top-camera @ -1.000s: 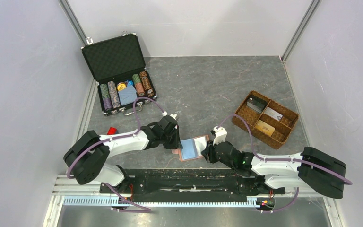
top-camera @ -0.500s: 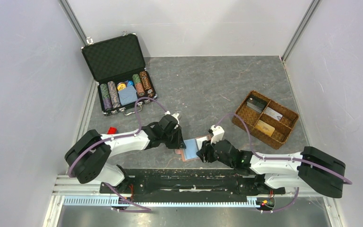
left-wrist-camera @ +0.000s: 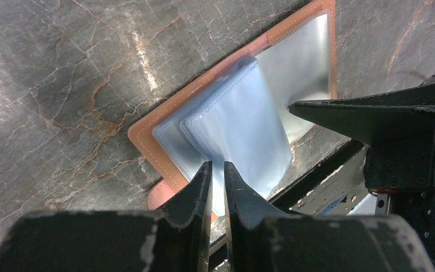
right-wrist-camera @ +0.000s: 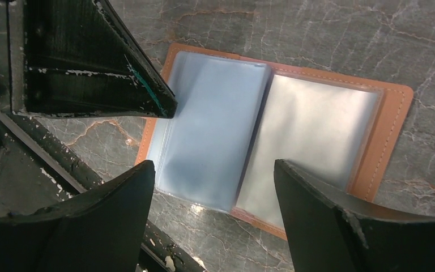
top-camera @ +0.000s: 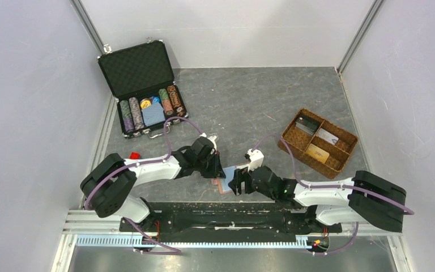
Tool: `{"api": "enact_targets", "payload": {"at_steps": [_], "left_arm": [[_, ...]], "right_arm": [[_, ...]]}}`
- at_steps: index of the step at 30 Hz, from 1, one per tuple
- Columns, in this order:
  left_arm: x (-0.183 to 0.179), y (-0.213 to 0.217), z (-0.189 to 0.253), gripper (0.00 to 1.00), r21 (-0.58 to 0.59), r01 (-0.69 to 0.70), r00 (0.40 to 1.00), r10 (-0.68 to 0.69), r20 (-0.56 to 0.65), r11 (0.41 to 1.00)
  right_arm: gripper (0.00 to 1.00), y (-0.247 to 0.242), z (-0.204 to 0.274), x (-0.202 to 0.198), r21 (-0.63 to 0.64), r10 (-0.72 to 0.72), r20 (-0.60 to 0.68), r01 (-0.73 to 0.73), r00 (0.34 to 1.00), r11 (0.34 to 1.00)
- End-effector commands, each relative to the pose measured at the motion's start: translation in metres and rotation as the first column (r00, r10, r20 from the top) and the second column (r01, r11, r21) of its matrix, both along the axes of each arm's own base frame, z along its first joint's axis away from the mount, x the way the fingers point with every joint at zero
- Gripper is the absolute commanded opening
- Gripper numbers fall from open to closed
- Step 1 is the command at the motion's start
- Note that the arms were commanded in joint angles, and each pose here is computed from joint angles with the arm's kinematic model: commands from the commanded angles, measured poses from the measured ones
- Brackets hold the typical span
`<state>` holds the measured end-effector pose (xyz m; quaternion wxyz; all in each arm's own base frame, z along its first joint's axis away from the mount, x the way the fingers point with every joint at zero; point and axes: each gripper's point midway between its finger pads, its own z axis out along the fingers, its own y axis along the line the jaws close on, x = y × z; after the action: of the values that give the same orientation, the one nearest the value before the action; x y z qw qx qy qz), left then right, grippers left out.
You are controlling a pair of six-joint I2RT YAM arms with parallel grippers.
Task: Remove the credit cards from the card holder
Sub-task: Open the card holder at the center of the board.
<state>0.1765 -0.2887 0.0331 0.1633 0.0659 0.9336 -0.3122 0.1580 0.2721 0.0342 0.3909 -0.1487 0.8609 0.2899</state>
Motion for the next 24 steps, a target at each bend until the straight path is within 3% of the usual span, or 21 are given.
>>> {"api": "enact_targets", "payload": {"at_steps": [1,7,14,24], "left_arm": [[0.01,-0.014,0.017,0.19,-0.068,-0.002,1.0,0.004,0.029,0.998],[0.012,-0.011,0.02,0.19,-0.07,-0.024,0.999,0.027,0.042,0.997],[0.01,-0.008,0.016,0.19,-0.057,-0.028,0.999,0.03,0.033,0.998],[0.012,-0.002,0.018,0.19,-0.034,-0.039,0.998,0.041,0.054,0.999]], "right_arm": [[0.83,0.006,0.005,0.008,-0.057,-0.027,0.043,0.03,0.999,0.998],[0.87,0.005,0.004,0.012,-0.18,-0.068,0.119,0.089,0.991,0.98],[0.86,0.004,-0.002,0.014,-0.295,-0.092,0.172,0.141,0.981,0.945],[0.59,0.003,0.004,0.012,-0.238,-0.122,0.172,0.162,0.977,0.958]]}}
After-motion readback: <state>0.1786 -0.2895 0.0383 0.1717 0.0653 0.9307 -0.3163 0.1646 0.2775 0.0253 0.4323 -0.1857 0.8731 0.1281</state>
